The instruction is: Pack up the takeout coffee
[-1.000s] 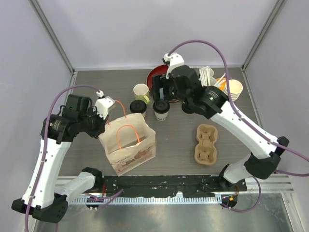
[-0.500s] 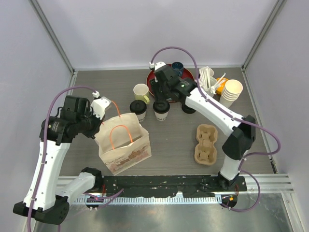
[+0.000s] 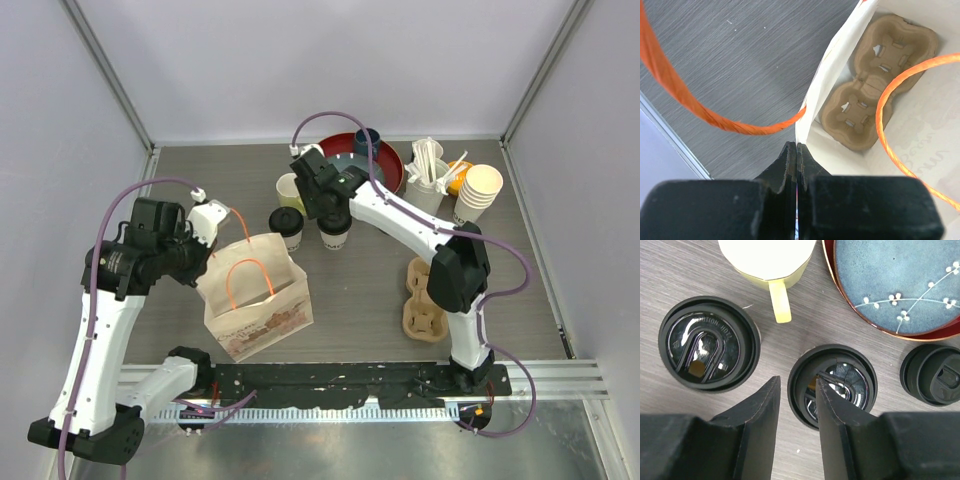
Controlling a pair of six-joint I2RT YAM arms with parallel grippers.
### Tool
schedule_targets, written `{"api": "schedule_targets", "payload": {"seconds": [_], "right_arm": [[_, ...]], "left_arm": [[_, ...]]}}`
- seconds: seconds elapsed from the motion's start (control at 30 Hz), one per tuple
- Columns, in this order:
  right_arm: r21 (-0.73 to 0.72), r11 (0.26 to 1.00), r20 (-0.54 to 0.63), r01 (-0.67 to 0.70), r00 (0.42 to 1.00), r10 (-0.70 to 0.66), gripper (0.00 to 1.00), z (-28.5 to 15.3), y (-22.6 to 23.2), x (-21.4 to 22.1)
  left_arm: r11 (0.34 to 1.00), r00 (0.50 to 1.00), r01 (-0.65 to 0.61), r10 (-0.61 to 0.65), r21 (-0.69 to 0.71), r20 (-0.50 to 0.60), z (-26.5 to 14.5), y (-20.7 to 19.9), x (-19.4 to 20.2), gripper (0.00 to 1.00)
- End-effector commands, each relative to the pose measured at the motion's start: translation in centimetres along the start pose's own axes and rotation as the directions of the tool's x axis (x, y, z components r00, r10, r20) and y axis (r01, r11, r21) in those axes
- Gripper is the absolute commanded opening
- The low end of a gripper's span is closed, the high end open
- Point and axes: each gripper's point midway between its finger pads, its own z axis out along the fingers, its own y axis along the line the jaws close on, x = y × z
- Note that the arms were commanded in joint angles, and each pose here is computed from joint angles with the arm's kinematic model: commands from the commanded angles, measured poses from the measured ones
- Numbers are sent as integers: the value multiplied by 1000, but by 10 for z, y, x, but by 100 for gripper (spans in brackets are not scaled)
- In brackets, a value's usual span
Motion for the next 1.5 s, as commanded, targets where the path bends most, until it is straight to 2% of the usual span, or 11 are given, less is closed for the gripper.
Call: {"api": "schedule_targets", "payload": {"seconds": [0.0, 0.23, 0.43, 0.6, 0.7, 0.8, 0.83, 0.9, 1.1, 1.27, 1.47], "right_arm": [[47, 999, 30, -14, 999, 13, 38, 0, -2, -14], [128, 992, -2, 8, 1000, -8, 38, 9, -9, -4], [98, 995, -35, 17, 999, -14, 36, 19, -1, 8], [109, 994, -40, 24, 999, -20, 31, 22, -3, 9], [117, 993, -45, 30, 999, -25, 25, 22, -4, 11], [127, 991, -46, 32, 999, -26, 13, 20, -7, 11], [129, 991, -50, 33, 998, -27, 6, 19, -8, 12], [126, 992, -50, 30, 998, -24, 1, 15, -9, 12], [79, 997, -16, 10, 1000, -9, 1, -20, -11, -1], [11, 1000, 57, 19, 998, -20, 1, -88, -18, -22], [-15, 994, 120, 112, 987, -109, 1, -171, -29, -34]], "left_arm": [[997, 992, 9, 1, 72, -128, -14, -18, 36, 0], [997, 992, 3, 7, 78, -126, -14, -19, 37, 0], [997, 993, 2, 8, 83, -119, -14, -20, 35, 0], [996, 993, -3, 13, 84, -117, -15, -20, 36, 0], [996, 993, -2, 13, 88, -119, -14, -21, 36, 0], [996, 993, -5, 16, 89, -116, -14, -21, 36, 0], [996, 993, -3, 14, 92, -120, -14, -21, 37, 0], [995, 993, -6, 17, 97, -115, -15, -22, 36, 0], [988, 997, -7, 20, 157, -75, -17, -33, 28, 0], [967, 1000, -14, 14, 255, 0, -21, -49, 11, 0], [938, 1000, -2, 1, 347, 4, -11, -60, -2, 0]]}}
